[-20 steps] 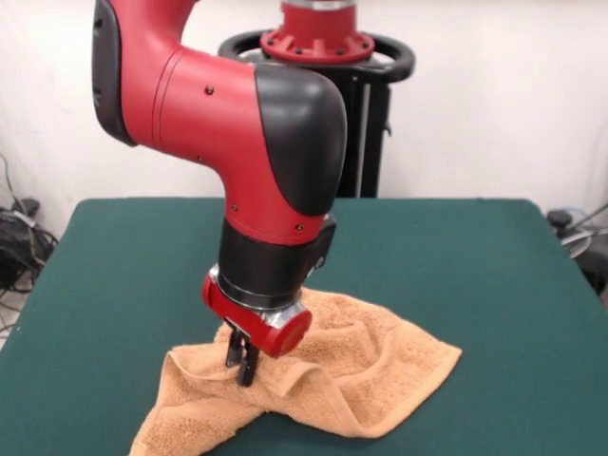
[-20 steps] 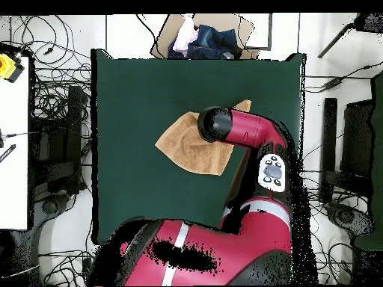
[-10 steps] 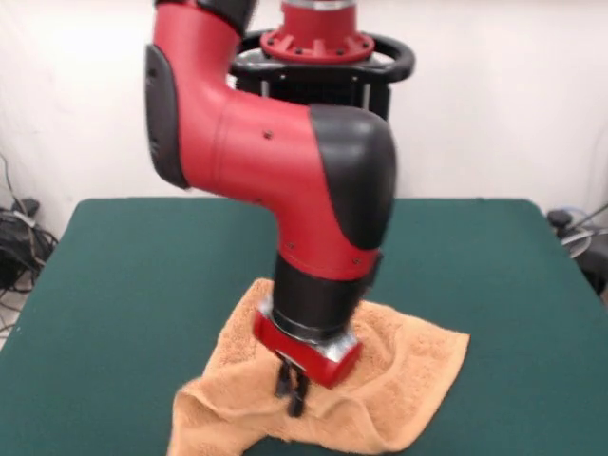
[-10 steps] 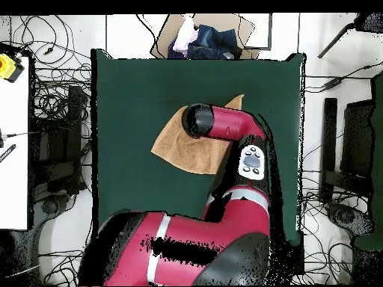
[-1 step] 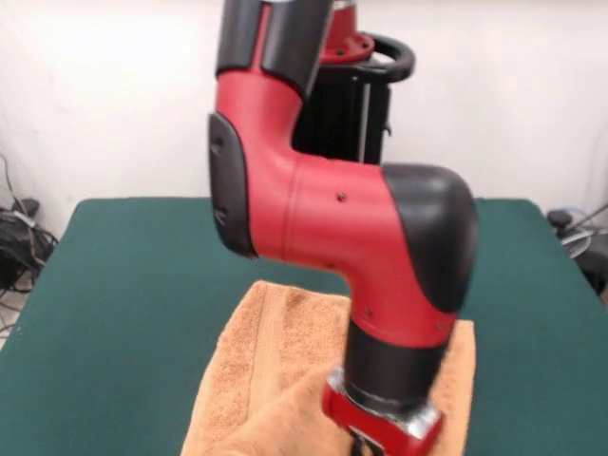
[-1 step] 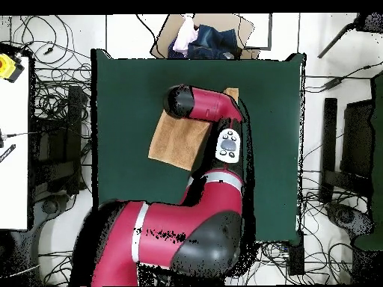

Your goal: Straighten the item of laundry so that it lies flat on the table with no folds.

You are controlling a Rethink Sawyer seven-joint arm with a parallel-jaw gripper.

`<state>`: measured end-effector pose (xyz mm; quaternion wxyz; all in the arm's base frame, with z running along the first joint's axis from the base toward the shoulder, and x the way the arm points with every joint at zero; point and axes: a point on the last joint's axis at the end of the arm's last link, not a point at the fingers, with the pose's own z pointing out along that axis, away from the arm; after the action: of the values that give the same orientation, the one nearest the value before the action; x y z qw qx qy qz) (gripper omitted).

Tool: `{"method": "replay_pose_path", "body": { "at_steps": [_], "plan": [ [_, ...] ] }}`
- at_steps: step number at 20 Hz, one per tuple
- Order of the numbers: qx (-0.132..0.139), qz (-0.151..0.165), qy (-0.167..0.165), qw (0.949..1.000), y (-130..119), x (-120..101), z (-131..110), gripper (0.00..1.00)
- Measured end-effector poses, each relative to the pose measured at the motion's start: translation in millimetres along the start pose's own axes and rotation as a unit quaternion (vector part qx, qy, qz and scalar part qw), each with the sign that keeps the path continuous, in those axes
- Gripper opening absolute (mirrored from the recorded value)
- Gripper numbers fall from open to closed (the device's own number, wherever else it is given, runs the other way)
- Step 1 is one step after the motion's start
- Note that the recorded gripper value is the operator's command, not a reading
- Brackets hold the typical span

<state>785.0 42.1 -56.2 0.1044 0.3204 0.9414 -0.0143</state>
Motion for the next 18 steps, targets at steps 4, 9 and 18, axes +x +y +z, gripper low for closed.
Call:
{"method": "replay_pose_path", "body": {
  "at_steps": [4,9,18],
  "plan": [
    [-0.021,0.007,-0.004,0.9997,29.1,-5.1,0.5,0.00],
    [-0.034,0.017,-0.004,0.9993,40.6,-7.0,4.9,0.00],
    [-0.036,0.024,-0.001,0.9991,40.1,-7.6,6.1,0.00]
  ]
}}
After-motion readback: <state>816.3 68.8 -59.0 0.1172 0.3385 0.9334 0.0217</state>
